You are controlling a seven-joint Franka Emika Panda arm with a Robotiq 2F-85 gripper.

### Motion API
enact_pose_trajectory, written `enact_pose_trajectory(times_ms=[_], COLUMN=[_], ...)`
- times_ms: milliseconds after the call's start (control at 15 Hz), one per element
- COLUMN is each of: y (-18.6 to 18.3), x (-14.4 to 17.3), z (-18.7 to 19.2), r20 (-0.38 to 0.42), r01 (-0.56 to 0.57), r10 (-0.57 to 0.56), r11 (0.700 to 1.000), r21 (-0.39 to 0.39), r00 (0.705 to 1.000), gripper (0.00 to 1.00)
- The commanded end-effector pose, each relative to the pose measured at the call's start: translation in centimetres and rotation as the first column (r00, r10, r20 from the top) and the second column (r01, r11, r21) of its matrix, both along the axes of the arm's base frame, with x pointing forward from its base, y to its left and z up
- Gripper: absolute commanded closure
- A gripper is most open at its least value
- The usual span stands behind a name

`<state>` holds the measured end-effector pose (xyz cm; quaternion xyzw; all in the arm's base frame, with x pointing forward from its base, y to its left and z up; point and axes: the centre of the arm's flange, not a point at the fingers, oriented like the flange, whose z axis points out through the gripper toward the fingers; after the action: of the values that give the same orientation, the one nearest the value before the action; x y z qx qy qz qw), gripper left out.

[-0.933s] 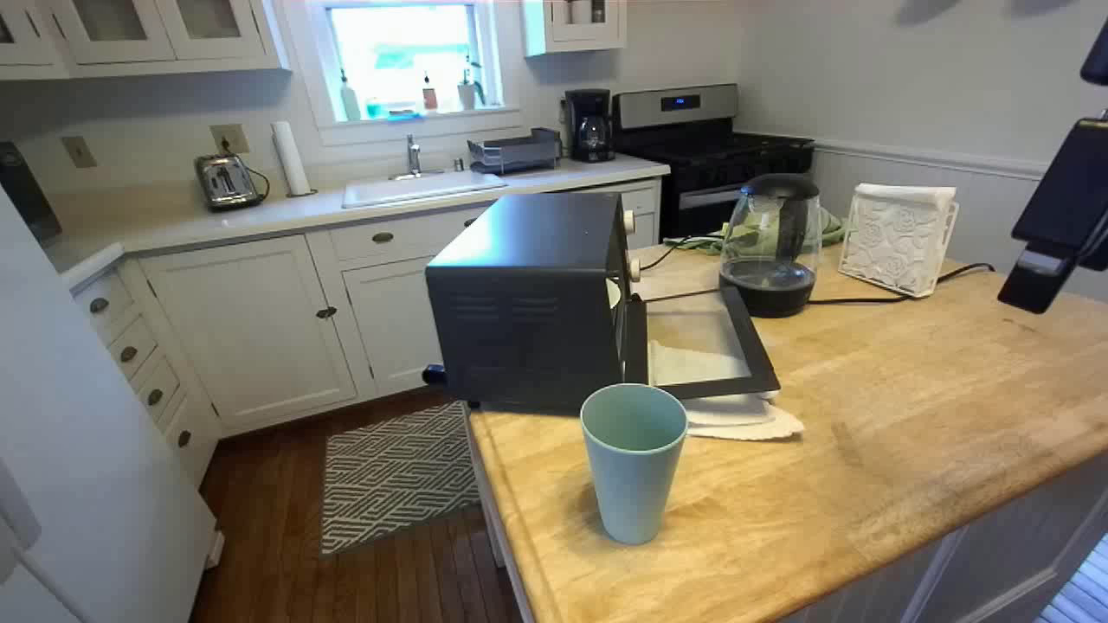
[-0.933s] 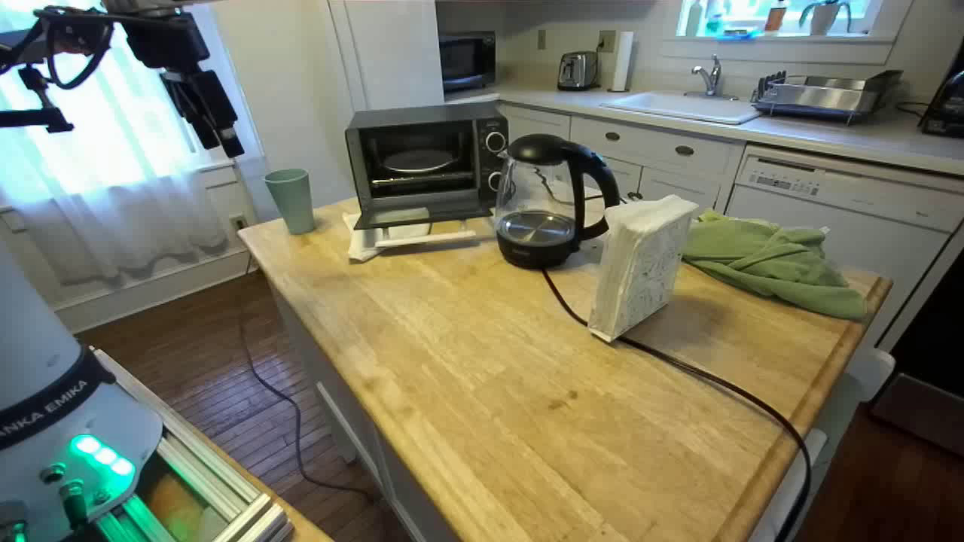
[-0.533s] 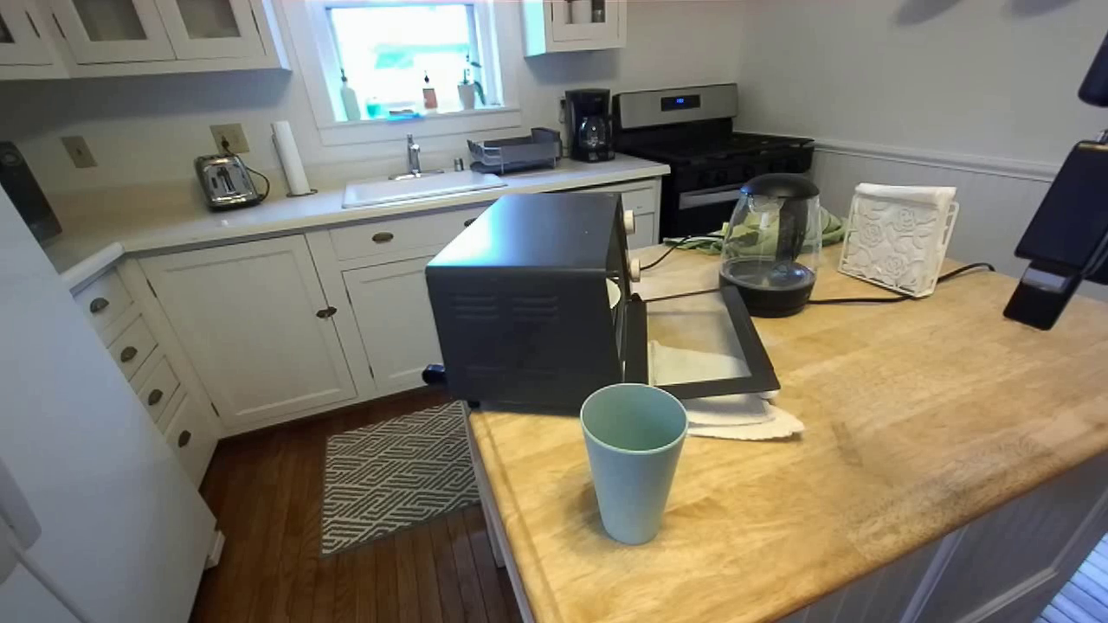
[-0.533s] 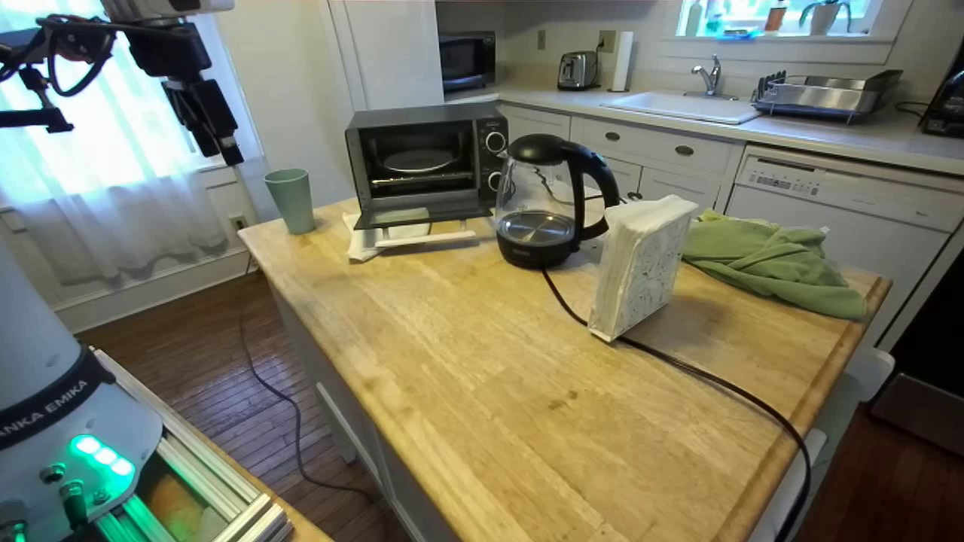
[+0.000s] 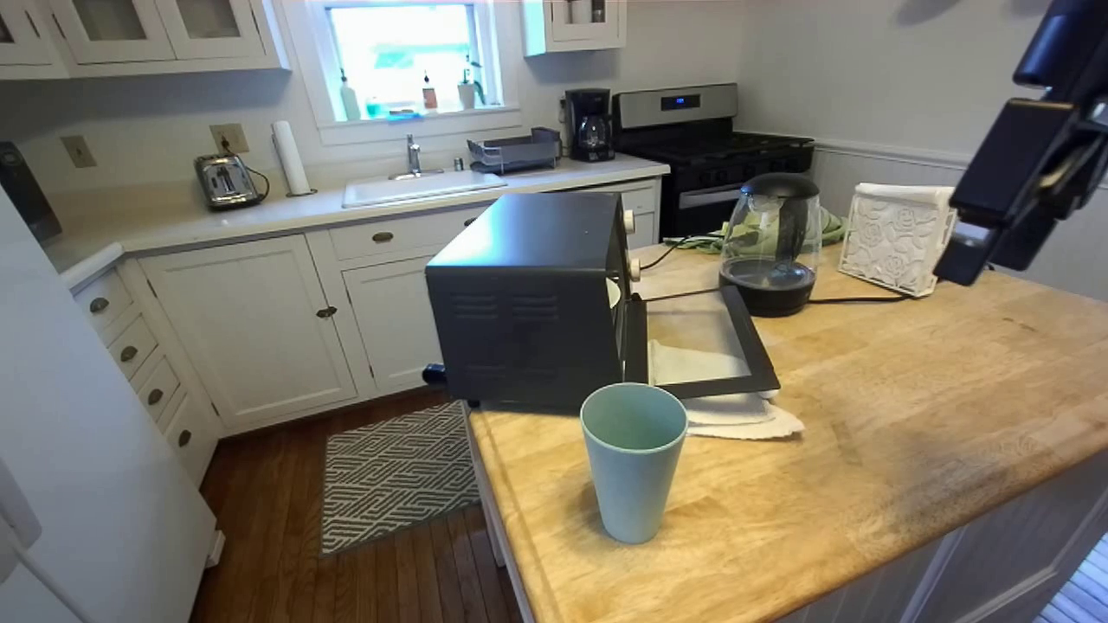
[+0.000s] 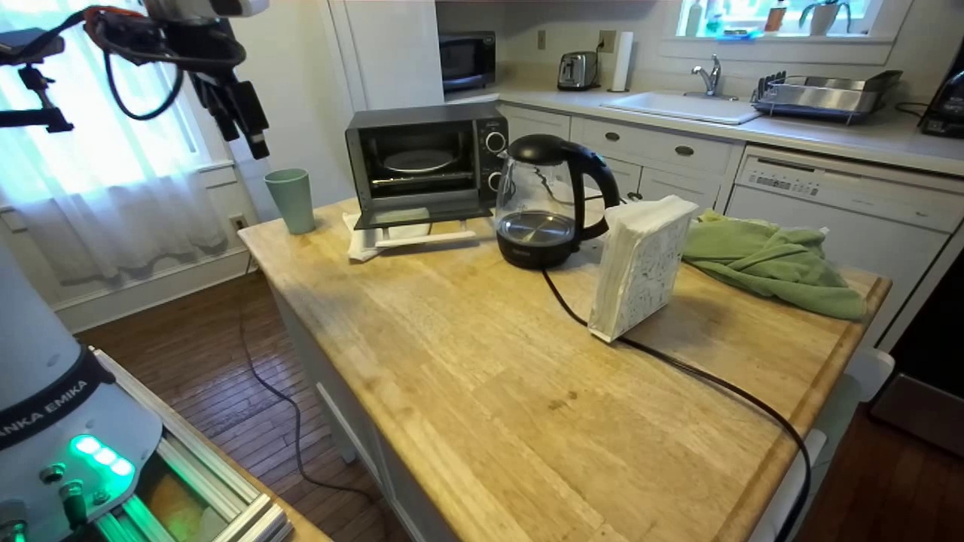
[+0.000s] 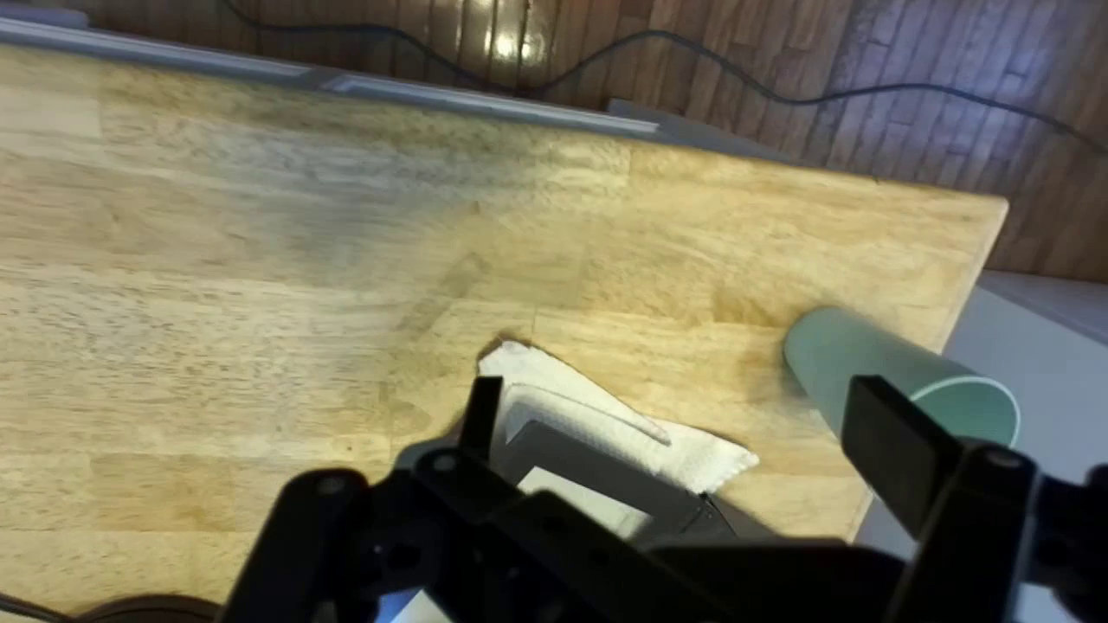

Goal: Remove the plate from the microwave and put it on the table

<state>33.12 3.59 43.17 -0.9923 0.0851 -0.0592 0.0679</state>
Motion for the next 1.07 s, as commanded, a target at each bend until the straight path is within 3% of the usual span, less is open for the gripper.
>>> enact_pose_trajectory(times_ms=[0, 200, 467, 667, 800, 867, 1000], y=[-2.9, -4.7, -5.3, -5.8, -6.9, -5.7, -6.7], x=[8.0, 12.0, 17.7, 21.6, 23.6, 19.1, 20.9], z=[-3.1, -5.4, -7.4, -8.2, -9.0, -7.8, -8.9], r20=[0.037, 0.094, 0.168, 0.210, 0.195, 0.198, 0.185], r01=[-0.035, -0.095, -0.178, -0.176, -0.121, -0.138, -0.116], r10=[0.029, 0.071, 0.116, 0.086, 0.026, 0.050, 0.030], r11=[0.982, 0.953, 0.887, 0.869, 0.859, 0.877, 0.872], r21=[0.186, 0.289, 0.427, 0.462, 0.497, 0.460, 0.476], r00=[0.999, 0.993, 0.979, 0.974, 0.981, 0.979, 0.982], gripper=[0.00, 0.00, 0.00, 0.00, 0.00, 0.00, 0.00])
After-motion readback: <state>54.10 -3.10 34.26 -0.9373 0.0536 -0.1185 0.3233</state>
